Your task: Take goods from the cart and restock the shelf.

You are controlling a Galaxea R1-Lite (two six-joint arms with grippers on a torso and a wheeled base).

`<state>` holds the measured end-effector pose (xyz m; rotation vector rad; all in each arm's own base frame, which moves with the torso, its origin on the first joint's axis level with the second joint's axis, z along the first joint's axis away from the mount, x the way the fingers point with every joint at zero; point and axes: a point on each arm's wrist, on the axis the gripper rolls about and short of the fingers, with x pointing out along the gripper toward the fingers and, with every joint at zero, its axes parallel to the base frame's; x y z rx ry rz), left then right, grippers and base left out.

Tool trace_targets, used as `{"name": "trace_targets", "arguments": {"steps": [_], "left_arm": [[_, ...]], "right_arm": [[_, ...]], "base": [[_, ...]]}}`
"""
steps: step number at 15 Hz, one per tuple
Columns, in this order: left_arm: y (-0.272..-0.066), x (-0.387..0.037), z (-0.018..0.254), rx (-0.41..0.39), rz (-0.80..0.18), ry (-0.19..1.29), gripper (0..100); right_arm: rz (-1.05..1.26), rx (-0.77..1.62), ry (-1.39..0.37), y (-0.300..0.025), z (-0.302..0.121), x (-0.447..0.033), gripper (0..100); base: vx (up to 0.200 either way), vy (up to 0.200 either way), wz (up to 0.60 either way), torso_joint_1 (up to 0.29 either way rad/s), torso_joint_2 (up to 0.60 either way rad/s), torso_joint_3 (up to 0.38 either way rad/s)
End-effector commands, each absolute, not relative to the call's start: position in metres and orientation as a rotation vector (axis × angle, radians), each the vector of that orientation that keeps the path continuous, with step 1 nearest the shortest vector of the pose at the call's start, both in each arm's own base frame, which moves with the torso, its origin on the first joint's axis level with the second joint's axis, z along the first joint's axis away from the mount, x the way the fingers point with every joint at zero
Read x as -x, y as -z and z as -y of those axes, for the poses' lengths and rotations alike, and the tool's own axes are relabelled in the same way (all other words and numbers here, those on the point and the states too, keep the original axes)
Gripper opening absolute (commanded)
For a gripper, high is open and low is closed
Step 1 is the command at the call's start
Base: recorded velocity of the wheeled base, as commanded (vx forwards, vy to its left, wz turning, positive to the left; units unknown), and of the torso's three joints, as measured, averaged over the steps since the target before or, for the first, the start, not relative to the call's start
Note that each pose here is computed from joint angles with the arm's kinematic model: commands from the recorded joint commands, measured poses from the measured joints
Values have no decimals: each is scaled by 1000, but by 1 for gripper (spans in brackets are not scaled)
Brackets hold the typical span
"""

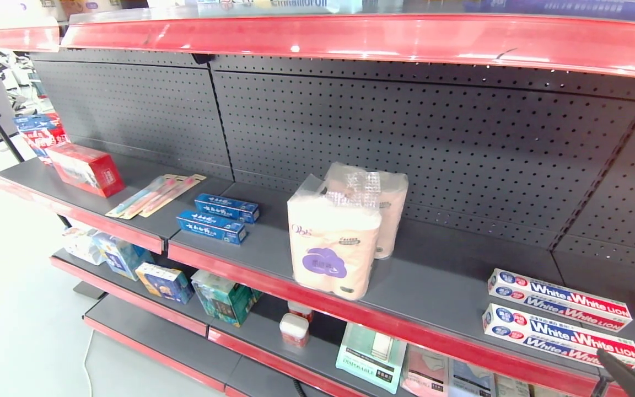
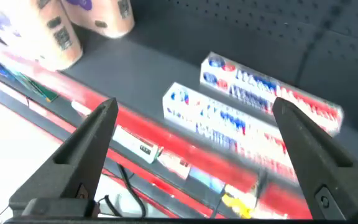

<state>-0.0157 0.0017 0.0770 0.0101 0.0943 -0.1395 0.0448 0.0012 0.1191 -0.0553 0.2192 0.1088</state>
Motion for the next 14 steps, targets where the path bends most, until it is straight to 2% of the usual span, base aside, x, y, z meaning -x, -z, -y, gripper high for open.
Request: {"name": "trace_targets", "arguments": {"steps": [1, 6, 8, 9, 10, 13, 14], "left_arm": [[-77, 16, -2, -10, -96, 140, 100], [-77, 16, -2, -10, -95, 138, 100], [-77, 16, -2, -10, -96, 140, 100], [-77, 16, -2, -10, -95, 140, 100], [-77, 16, -2, -10, -95, 140, 100], [-77, 16, -2, -10, -96, 140, 100], [-77, 16, -2, -10, -96, 140, 100]], "right_arm": [[-31, 74, -67, -91, -4, 11, 100], [-39, 82, -23, -84, -4, 15, 100], [-45, 59, 57, -83, -2, 15, 100], [-40, 24, 167, -84, 0, 15, 100], [-46, 35, 174, -83, 1, 15, 100], [16, 44, -50, -83, -2, 20, 100], [6, 49, -47, -76, -1, 23, 100]], "base": [[0, 0, 0, 0, 0, 0], [0, 0, 0, 0, 0, 0], [0, 0, 0, 0, 0, 0], [0, 0, 0, 0, 0, 0], [0, 0, 0, 0, 0, 0], [0, 0, 0, 0, 0, 0], [0, 0, 0, 0, 0, 0]]}}
